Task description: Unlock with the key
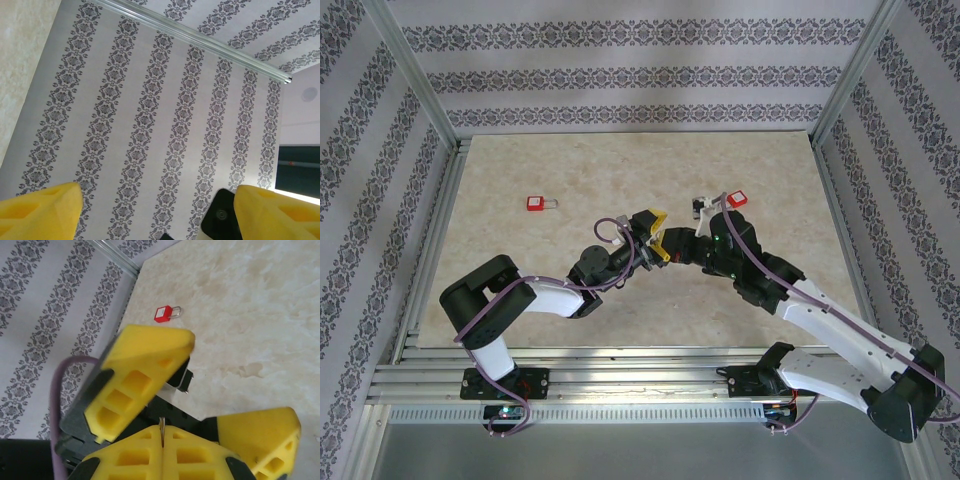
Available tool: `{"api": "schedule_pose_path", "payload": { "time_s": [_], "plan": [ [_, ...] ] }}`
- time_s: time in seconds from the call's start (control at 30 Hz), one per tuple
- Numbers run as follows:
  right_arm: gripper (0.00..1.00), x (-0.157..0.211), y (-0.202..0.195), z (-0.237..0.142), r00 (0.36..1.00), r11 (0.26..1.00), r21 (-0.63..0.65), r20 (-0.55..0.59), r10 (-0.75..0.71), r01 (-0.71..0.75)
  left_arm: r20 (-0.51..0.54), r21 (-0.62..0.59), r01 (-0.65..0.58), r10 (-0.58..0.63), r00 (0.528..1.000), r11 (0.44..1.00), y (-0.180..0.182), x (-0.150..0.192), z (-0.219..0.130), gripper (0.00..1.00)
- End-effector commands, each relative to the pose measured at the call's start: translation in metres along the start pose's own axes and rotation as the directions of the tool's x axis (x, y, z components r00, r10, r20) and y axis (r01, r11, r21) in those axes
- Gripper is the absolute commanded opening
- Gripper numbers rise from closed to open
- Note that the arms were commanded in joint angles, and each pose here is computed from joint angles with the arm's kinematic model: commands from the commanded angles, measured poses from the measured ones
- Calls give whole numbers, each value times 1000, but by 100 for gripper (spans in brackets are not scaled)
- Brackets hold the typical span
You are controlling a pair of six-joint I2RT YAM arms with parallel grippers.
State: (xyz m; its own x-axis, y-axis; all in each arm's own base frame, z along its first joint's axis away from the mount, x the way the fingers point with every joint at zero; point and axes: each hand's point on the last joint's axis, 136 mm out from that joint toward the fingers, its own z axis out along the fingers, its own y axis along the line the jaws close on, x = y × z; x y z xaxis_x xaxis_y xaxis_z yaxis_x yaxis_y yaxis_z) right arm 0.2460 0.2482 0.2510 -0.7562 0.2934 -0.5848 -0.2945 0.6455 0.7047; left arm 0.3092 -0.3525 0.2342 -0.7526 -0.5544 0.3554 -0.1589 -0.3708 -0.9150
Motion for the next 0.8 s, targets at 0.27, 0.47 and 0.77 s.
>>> {"api": "schedule_pose_path", "payload": {
  "time_s": [0.27,0.47,0.77],
  "plan": [
    [0,13,-7,-14,1000,1000,-15,-9,-22,22,-50,34,-85,86,995,996,-21,13,7,59],
    [0,12,-11,-14,1000,1000,3,-15,-27,27,-26,-8,-116,116,993,993,-18,7,-3,50],
    [0,13,-17,-17,999,999,21,-19,-29,30,-6,-16,-102,102,995,995,-11,-2,-9,46]
  ]
}}
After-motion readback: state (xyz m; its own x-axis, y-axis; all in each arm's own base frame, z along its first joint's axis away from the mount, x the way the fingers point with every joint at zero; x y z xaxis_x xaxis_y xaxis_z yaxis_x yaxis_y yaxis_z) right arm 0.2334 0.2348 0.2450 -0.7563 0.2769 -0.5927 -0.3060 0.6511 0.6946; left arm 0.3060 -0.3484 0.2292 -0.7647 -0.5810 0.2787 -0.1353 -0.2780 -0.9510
